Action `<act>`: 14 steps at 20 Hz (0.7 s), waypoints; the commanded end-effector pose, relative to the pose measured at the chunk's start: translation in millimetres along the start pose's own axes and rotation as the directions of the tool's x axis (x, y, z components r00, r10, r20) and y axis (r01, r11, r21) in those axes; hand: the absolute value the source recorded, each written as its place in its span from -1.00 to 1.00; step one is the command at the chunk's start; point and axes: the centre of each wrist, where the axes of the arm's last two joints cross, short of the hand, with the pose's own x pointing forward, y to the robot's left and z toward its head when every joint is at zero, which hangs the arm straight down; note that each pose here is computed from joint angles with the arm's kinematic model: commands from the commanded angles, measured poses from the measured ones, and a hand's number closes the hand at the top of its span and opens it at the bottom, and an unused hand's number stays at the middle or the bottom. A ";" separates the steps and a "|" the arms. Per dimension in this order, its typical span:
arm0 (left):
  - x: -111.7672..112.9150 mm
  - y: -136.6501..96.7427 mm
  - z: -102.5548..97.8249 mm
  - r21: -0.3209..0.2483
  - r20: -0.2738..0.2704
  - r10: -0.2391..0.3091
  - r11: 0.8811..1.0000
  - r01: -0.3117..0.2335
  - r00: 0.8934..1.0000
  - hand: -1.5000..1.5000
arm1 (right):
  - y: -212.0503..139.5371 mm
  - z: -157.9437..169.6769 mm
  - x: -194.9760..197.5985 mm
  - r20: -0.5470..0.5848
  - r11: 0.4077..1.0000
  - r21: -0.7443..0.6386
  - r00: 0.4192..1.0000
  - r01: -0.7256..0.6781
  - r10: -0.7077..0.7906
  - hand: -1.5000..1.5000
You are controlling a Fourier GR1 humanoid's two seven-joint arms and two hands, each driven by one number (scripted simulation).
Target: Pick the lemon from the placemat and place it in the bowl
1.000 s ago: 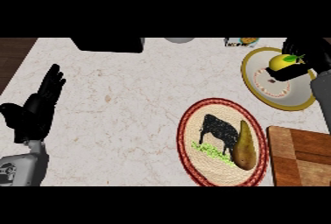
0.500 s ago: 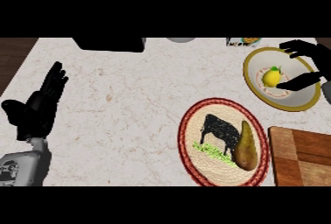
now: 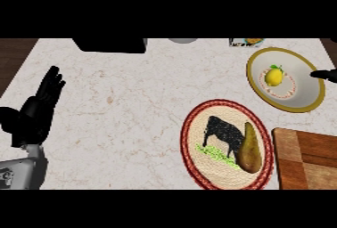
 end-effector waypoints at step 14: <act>-3.3 7.2 1.5 0.000 0.003 0.002 1.000 -0.002 1.000 0.00 | -133.3 98.5 -8.5 0.006 0.972 0.033 0.972 0.233 -0.233 -1.00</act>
